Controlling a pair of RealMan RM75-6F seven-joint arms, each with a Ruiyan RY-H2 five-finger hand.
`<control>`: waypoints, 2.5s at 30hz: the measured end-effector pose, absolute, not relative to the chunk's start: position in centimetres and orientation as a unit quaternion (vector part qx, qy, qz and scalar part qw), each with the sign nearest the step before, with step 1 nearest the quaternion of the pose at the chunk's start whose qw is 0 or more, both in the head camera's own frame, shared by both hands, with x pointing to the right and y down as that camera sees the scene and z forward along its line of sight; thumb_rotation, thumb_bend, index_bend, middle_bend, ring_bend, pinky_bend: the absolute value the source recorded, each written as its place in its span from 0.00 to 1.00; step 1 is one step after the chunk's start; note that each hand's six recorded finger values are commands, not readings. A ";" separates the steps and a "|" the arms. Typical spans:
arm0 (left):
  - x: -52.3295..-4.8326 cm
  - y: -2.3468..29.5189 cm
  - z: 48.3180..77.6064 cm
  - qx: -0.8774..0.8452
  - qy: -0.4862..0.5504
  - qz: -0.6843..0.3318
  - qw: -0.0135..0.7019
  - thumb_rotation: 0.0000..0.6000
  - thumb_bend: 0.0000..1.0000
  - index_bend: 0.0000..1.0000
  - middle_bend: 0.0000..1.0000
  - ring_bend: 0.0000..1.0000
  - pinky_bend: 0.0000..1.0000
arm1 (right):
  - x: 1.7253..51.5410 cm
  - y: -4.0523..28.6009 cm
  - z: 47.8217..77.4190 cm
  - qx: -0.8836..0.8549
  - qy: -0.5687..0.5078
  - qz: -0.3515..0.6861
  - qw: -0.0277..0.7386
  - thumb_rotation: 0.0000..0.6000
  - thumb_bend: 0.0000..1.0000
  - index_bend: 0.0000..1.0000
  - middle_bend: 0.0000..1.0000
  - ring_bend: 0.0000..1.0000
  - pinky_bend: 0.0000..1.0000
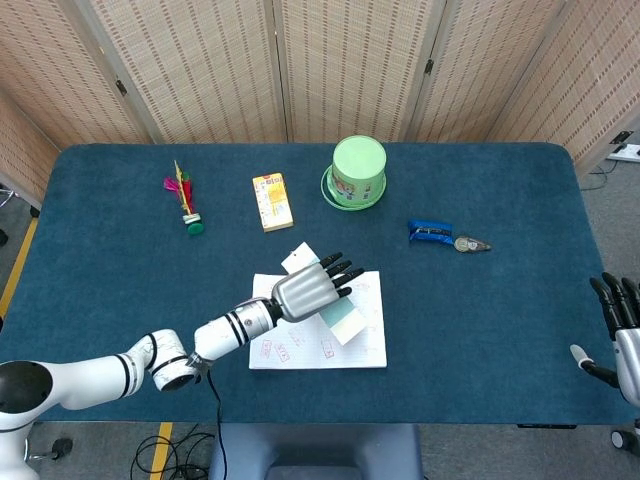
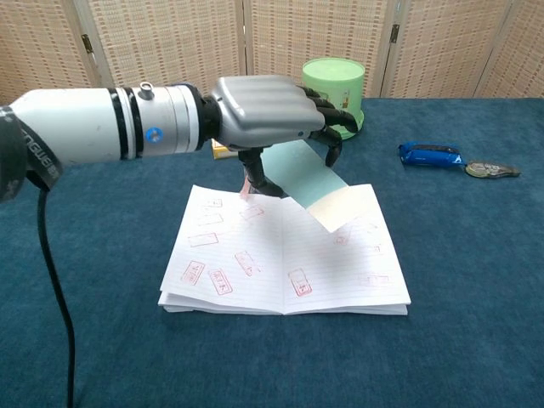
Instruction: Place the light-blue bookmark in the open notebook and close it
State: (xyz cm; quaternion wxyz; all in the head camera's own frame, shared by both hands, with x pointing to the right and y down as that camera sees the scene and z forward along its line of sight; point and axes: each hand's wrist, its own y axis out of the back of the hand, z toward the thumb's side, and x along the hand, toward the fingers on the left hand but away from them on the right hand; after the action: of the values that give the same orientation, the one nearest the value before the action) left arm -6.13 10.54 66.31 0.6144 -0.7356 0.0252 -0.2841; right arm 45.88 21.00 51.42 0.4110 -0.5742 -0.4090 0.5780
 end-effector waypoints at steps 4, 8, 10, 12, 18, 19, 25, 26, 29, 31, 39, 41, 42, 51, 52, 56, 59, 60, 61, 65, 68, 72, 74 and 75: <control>-5.4 11.5 67.2 -0.732 0.006 -0.282 0.620 1.00 0.27 0.41 0.10 0.14 0.16 | 46.1 21.0 51.4 -0.572 -0.410 0.580 0.410 1.00 0.12 0.00 0.06 0.00 0.04; -4.7 13.1 67.8 -0.732 -0.013 -0.270 0.626 1.00 0.27 0.41 0.11 0.14 0.16 | 46.2 21.1 51.3 -0.570 -0.411 0.582 0.409 1.00 0.12 0.00 0.06 0.00 0.04; -4.3 13.9 68.0 -0.730 -0.023 -0.261 0.631 1.00 0.27 0.41 0.11 0.14 0.16 | 46.2 21.1 51.4 -0.570 -0.411 0.582 0.409 1.00 0.12 0.00 0.06 0.00 0.04; -3.9 14.6 68.1 -0.729 -0.031 -0.253 0.635 1.00 0.27 0.41 0.11 0.14 0.16 | 46.3 21.1 51.4 -0.569 -0.412 0.583 0.408 1.00 0.12 0.00 0.06 0.00 0.04; -2.6 15.9 68.7 -0.717 -0.049 -0.239 0.653 1.00 0.27 0.38 0.11 0.14 0.16 | 46.5 21.3 51.4 -0.568 -0.414 0.584 0.406 1.00 0.12 0.00 0.06 0.00 0.04; -2.4 16.0 68.9 -0.714 -0.050 -0.238 0.656 1.00 0.27 0.38 0.11 0.14 0.16 | 46.5 21.3 51.3 -0.567 -0.414 0.585 0.406 1.00 0.12 0.00 0.06 0.00 0.04; -2.2 16.0 69.4 -0.705 -0.054 -0.242 0.664 1.00 0.27 0.33 0.10 0.13 0.16 | 46.6 21.3 51.2 -0.566 -0.417 0.583 0.407 1.00 0.12 0.00 0.06 0.00 0.04; -2.3 16.0 69.4 -0.705 -0.054 -0.243 0.664 1.00 0.27 0.32 0.11 0.13 0.16 | 46.6 21.2 51.2 -0.566 -0.417 0.583 0.407 1.00 0.12 0.00 0.06 0.00 0.04; -2.4 16.0 69.7 -0.704 -0.054 -0.249 0.662 1.00 0.27 0.24 0.10 0.12 0.16 | 46.6 21.3 51.2 -0.567 -0.418 0.582 0.406 1.00 0.12 0.00 0.06 0.00 0.04; -2.6 15.9 69.8 -0.709 -0.049 -0.255 0.655 1.00 0.27 0.17 0.10 0.12 0.16 | 46.7 21.3 51.2 -0.567 -0.418 0.582 0.406 1.00 0.12 0.00 0.06 0.00 0.04; -3.9 14.8 69.1 -0.738 0.003 -0.279 0.614 1.00 0.27 0.05 0.10 0.10 0.16 | 46.7 21.3 51.1 -0.568 -0.417 0.581 0.407 1.00 0.12 0.00 0.06 0.00 0.04; -4.8 14.2 68.7 -0.751 0.032 -0.291 0.592 1.00 0.27 0.05 0.09 0.10 0.16 | 46.6 21.3 51.2 -0.571 -0.413 0.580 0.408 1.00 0.12 0.00 0.06 0.00 0.04; -5.2 13.9 68.4 -0.756 0.046 -0.297 0.582 1.00 0.27 0.05 0.09 0.10 0.16 | 46.5 21.3 51.2 -0.572 -0.411 0.580 0.409 1.00 0.12 0.00 0.06 0.00 0.04; -12.5 9.8 66.2 -0.757 0.160 -0.383 0.505 1.00 0.27 0.06 0.08 0.10 0.16 | 44.7 20.7 51.4 -0.598 -0.382 0.554 0.436 1.00 0.14 0.06 0.13 0.04 0.07; -13.9 9.3 65.9 -0.753 0.174 -0.397 0.495 1.00 0.27 0.06 0.08 0.10 0.16 | 44.4 20.6 51.5 -0.602 -0.378 0.549 0.439 1.00 0.15 0.07 0.14 0.05 0.08; -18.4 8.2 64.9 -0.734 0.215 -0.443 0.468 1.00 0.27 0.09 0.08 0.10 0.16 | 43.1 20.2 51.9 -0.622 -0.355 0.530 0.454 1.00 0.18 0.12 0.20 0.09 0.12; -21.1 8.1 64.3 -0.718 0.240 -0.465 0.460 1.00 0.27 0.10 0.08 0.10 0.16 | 42.3 20.0 52.4 -0.634 -0.337 0.520 0.462 1.00 0.20 0.14 0.22 0.11 0.14; -21.9 8.1 64.1 -0.713 0.247 -0.470 0.458 1.00 0.27 0.10 0.08 0.10 0.16 | 42.1 19.9 52.5 -0.638 -0.332 0.518 0.464 1.00 0.21 0.15 0.23 0.11 0.14; -22.9 8.2 63.8 -0.707 0.256 -0.477 0.455 1.00 0.27 0.10 0.08 0.10 0.16 | 41.8 19.8 52.7 -0.642 -0.326 0.515 0.466 1.00 0.21 0.15 0.24 0.12 0.14; -26.1 8.5 63.0 -0.694 0.288 -0.498 0.433 1.00 0.27 0.10 0.08 0.10 0.16 | 40.5 19.6 53.3 -0.660 -0.297 0.503 0.472 1.00 0.24 0.19 0.28 0.13 0.15; -28.4 9.0 62.4 -0.685 0.311 -0.513 0.414 1.00 0.27 0.11 0.08 0.10 0.16 | 39.7 19.5 53.9 -0.673 -0.279 0.495 0.474 1.00 0.27 0.20 0.31 0.15 0.16; -31.5 10.0 61.6 -0.669 0.336 -0.531 0.396 1.00 0.27 0.11 0.08 0.10 0.16 | 38.3 19.2 54.7 -0.690 -0.258 0.479 0.478 1.00 0.32 0.20 0.33 0.15 0.16; -32.9 10.8 61.2 -0.660 0.344 -0.539 0.393 1.00 0.27 0.12 0.08 0.10 0.16 | 37.5 19.1 55.3 -0.699 -0.243 0.472 0.479 1.00 0.32 0.20 0.33 0.15 0.16; -33.4 11.1 61.0 -0.657 0.346 -0.542 0.394 1.00 0.27 0.13 0.08 0.10 0.16 | 37.1 19.1 55.6 -0.703 -0.237 0.469 0.478 1.00 0.33 0.20 0.33 0.15 0.16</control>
State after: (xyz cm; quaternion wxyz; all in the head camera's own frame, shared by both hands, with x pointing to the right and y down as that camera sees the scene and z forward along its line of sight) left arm -33.44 11.14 61.01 0.3935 -0.6571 0.3463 -0.5417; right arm 37.15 19.09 55.61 0.4784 -0.7035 -0.2367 0.4693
